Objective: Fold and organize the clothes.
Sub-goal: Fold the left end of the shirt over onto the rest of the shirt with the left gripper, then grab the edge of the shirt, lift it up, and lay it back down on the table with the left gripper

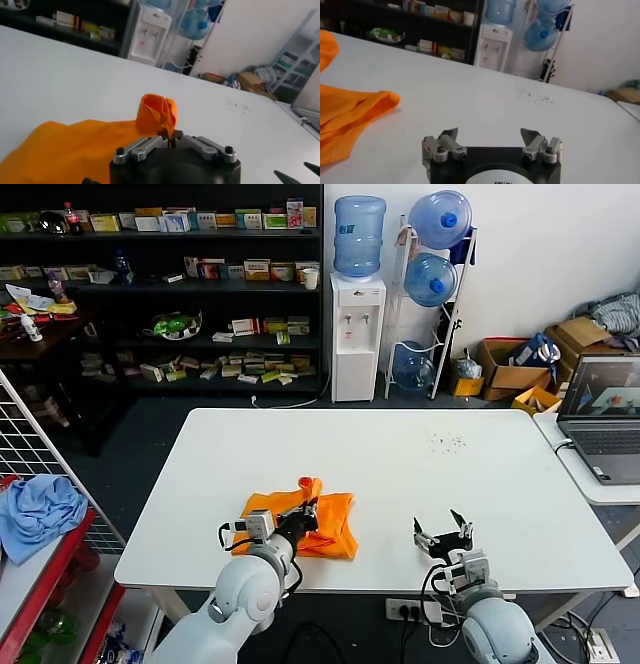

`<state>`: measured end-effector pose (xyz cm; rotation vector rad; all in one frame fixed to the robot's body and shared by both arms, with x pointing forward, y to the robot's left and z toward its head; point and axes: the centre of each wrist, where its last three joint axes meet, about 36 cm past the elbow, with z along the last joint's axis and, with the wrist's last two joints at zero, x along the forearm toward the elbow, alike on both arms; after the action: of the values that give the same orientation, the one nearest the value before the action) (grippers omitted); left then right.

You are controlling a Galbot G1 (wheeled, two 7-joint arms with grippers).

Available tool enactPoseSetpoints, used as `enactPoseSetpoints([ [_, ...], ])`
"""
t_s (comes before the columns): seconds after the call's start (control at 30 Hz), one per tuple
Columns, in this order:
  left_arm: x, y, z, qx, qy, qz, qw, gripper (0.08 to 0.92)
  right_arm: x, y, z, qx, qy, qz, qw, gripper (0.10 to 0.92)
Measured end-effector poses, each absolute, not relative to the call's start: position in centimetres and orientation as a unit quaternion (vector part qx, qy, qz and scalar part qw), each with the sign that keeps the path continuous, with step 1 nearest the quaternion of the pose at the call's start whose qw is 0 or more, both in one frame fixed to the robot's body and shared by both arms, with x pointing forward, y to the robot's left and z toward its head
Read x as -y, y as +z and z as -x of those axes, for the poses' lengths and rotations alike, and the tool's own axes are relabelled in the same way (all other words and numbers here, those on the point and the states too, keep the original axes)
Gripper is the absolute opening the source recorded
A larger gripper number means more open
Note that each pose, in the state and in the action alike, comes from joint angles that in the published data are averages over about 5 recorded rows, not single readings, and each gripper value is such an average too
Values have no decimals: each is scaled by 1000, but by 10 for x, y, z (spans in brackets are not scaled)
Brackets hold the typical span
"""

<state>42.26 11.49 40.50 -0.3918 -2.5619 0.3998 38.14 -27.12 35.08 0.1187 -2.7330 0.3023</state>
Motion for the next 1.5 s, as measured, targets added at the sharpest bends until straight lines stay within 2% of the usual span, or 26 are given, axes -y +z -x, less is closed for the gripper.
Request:
enactPoseSetpoints([
  [0.2,-93,398,-417,937,171,163,257,350,272,350,-384,974,107,-41,195,823],
  [0.43,-82,393,-413,937,208,155,234,550,266,350,-383,974,102,-44,198,823],
  [0.57,-91,392,-412,941,212,147,219,662,267,351,-381,974,103,-47,196,823],
  [0.73,-125,387,-410,949,183,138,215,793,269,353,-378,974,107,-53,193,823],
  [0.83,-153,382,-407,953,156,135,220,819,271,352,-376,973,111,-60,193,823],
  [1.17,-244,376,-407,952,98,128,260,823,279,349,-367,970,121,-74,197,823],
  [1.5,-291,375,-427,935,130,137,300,823,281,349,-361,968,125,-80,200,823],
])
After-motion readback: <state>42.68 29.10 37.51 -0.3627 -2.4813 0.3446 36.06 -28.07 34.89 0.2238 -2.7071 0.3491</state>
